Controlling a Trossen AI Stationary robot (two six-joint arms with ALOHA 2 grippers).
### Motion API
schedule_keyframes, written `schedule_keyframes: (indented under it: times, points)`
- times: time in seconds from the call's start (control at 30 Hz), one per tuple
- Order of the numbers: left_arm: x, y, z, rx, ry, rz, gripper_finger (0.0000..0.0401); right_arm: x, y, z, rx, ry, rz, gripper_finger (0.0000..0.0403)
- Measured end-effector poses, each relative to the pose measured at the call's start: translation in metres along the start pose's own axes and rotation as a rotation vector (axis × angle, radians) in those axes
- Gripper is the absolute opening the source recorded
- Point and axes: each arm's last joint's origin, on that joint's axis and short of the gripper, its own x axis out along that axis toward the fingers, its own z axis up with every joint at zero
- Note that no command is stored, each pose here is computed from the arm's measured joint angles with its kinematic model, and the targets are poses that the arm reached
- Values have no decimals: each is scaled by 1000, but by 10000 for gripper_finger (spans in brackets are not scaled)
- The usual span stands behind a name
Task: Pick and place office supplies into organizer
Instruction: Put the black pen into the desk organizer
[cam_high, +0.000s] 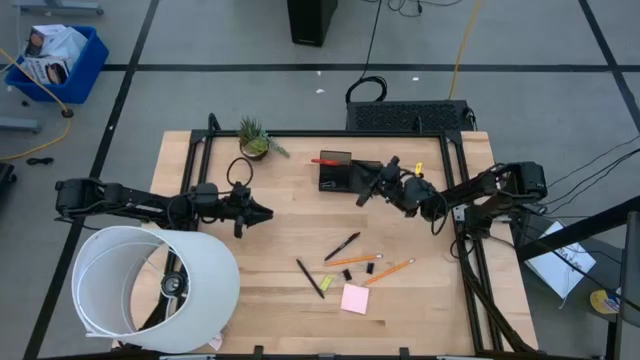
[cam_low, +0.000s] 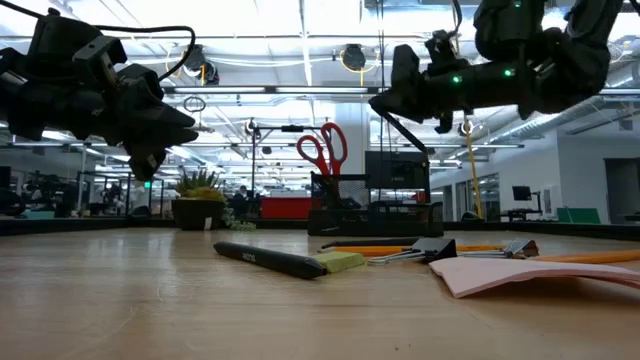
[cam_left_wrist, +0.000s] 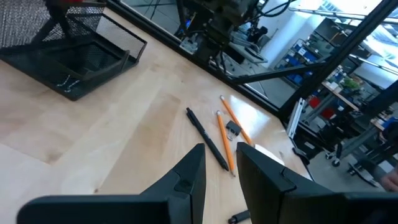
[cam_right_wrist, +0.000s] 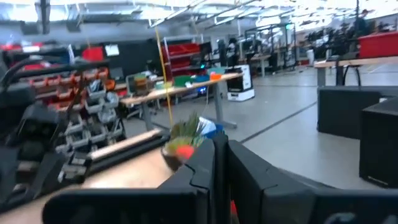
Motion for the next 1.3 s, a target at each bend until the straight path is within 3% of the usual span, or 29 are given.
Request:
schedule_keyframes:
  times: [0.13,0.37,0.63,0.93,1.3]
  points:
    - [0,0,0,10,-5,5,93,18,7,10,-43,-42,55,28]
    - [0,0,1,7,-13,15,93,64,19,6,-199,-99,16,25]
    - [0,0,0,-9,0,-1,93,93,2,-12,-283,-164,-71,26]
    - [0,0,0,-7,3,1,93,107,-30,-28,-229,-182,-120,28]
    - [0,0,0,12,3,1,93,118,-30,-19,-232,-210,-89,27]
